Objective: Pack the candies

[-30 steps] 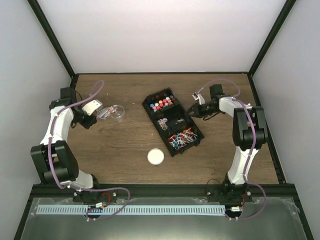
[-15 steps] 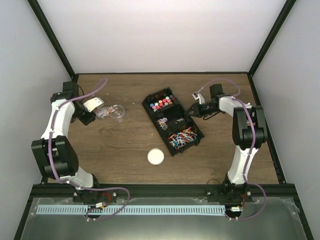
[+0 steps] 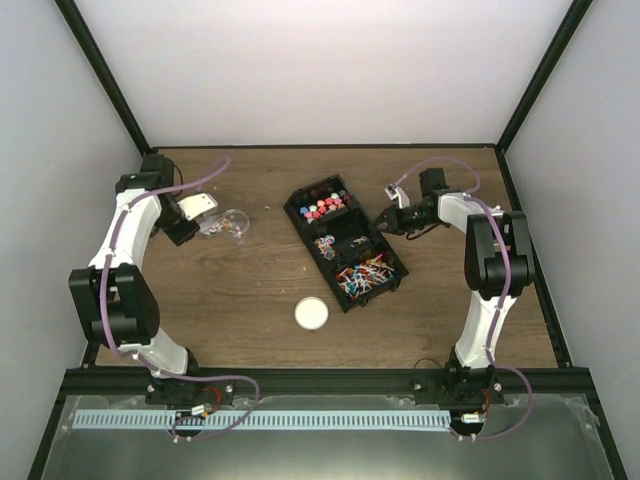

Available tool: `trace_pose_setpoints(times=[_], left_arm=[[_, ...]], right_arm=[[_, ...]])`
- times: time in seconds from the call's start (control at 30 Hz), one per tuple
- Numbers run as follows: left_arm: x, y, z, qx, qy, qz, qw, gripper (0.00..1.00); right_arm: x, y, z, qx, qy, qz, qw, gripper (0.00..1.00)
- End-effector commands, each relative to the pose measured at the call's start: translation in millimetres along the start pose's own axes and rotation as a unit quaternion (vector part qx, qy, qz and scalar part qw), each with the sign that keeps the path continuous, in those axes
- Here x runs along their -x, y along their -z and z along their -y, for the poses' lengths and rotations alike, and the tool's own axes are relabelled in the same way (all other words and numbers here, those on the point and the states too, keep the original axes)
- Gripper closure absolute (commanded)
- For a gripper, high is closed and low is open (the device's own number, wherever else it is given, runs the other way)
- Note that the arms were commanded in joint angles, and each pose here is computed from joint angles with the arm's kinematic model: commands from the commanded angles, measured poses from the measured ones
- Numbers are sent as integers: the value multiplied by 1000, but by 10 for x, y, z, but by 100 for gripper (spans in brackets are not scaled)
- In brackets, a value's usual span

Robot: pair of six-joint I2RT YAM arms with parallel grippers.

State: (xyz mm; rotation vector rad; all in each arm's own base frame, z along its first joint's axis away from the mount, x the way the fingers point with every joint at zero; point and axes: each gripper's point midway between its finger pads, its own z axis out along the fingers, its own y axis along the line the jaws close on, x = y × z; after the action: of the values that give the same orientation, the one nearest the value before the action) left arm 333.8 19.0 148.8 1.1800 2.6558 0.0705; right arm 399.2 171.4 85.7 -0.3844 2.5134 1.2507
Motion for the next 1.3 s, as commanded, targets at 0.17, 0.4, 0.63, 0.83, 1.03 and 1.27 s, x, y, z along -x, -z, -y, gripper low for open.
trace_pose_setpoints(times=[0.17,0.4,0.63,0.83,1.03,1.27], left_arm=[[97,137,-112,12,-19,-23,999,96],[120,130,-42,12,-45,-44,998,96],[146,171,-124,28,-49,-65,996,96],[234,265,-82,33,-65,-69,995,96],[192,281,-163,55,-69,-87,992,96],[309,412,-118,49,-72,-52,995,96]], right_arm=[[132,4,10,9,14,13,1000,99],[135,-4,29,6,17,11,1000,99],[146,-8,31,7,14,12,1000,99],[149,-9,32,7,13,12,1000,99],[167,-12,32,9,11,14,1000,99],[187,-4,17,10,13,18,1000,99]])
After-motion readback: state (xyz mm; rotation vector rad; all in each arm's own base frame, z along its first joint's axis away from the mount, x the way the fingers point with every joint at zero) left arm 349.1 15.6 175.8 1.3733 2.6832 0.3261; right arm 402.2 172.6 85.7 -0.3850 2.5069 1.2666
